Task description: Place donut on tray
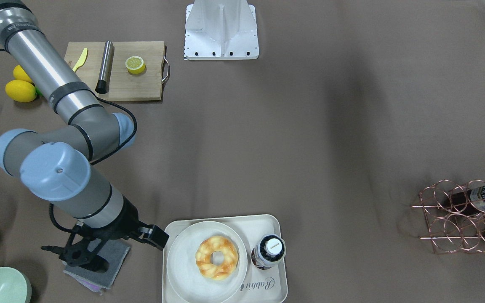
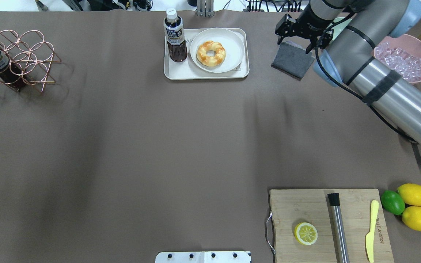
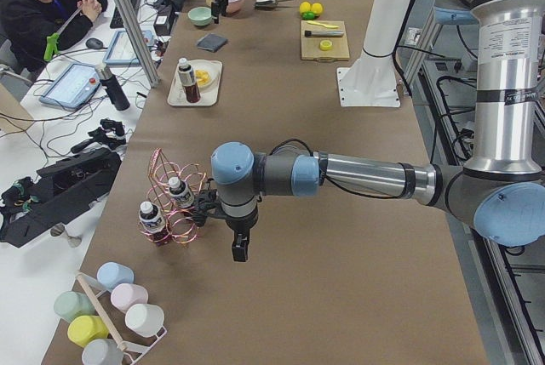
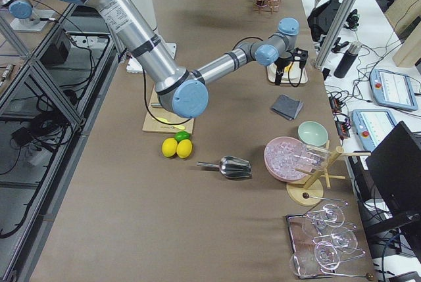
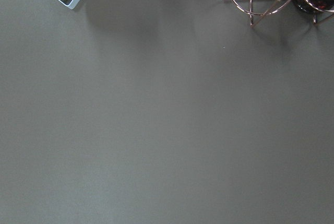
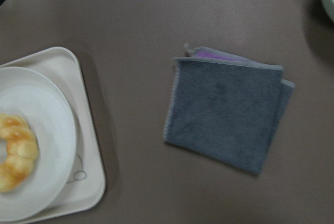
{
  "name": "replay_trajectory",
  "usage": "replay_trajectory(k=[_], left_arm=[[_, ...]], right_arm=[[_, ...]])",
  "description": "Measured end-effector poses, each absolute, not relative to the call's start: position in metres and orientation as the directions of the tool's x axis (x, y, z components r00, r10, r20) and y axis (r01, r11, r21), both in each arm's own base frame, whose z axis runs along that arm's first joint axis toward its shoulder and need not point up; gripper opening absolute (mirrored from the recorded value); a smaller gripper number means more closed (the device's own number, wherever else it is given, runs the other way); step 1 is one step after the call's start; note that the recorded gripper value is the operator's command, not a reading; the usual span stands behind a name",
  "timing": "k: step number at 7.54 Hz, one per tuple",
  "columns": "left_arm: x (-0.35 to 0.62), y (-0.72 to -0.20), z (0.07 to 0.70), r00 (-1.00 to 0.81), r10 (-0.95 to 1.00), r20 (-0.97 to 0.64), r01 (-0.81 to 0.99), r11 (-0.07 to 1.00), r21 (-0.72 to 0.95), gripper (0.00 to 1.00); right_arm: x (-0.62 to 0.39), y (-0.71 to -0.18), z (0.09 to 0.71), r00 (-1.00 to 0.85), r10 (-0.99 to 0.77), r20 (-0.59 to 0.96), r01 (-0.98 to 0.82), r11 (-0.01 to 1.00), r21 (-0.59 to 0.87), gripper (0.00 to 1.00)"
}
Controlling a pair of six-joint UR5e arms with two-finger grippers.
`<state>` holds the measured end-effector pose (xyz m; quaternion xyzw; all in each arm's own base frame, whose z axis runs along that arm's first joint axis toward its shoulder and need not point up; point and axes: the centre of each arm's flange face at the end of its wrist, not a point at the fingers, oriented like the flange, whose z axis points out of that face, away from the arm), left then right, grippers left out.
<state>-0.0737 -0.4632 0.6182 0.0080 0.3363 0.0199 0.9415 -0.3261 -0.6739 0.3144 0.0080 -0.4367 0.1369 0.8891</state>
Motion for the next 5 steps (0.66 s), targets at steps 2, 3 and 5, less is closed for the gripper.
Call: replay_trajectory(k=[2,3,5], left_arm=[[-0.073,-0.463,0.618,0.773,0.045,-0.633,-0.034,0.999,0.030,0.98],[-0.073,-0.464,0.617,0.772,0.048,-0.634,-0.035,0.999,0.034,0.98],[-0.073,-0.464,0.618,0.772,0.051,-0.634,-0.037,0.999,0.035,0.98]], right_arm=[[-0.253,-0.616,0.378,0.635,0.164,0.755,-0.184,0.981,-0.059,1.00],[-0.210,-0.586,0.416,0.657,0.135,0.741,-0.140,0.989,-0.056,1.00],[-0.132,-0.536,0.499,0.708,0.069,0.703,-0.049,0.998,-0.049,1.00]])
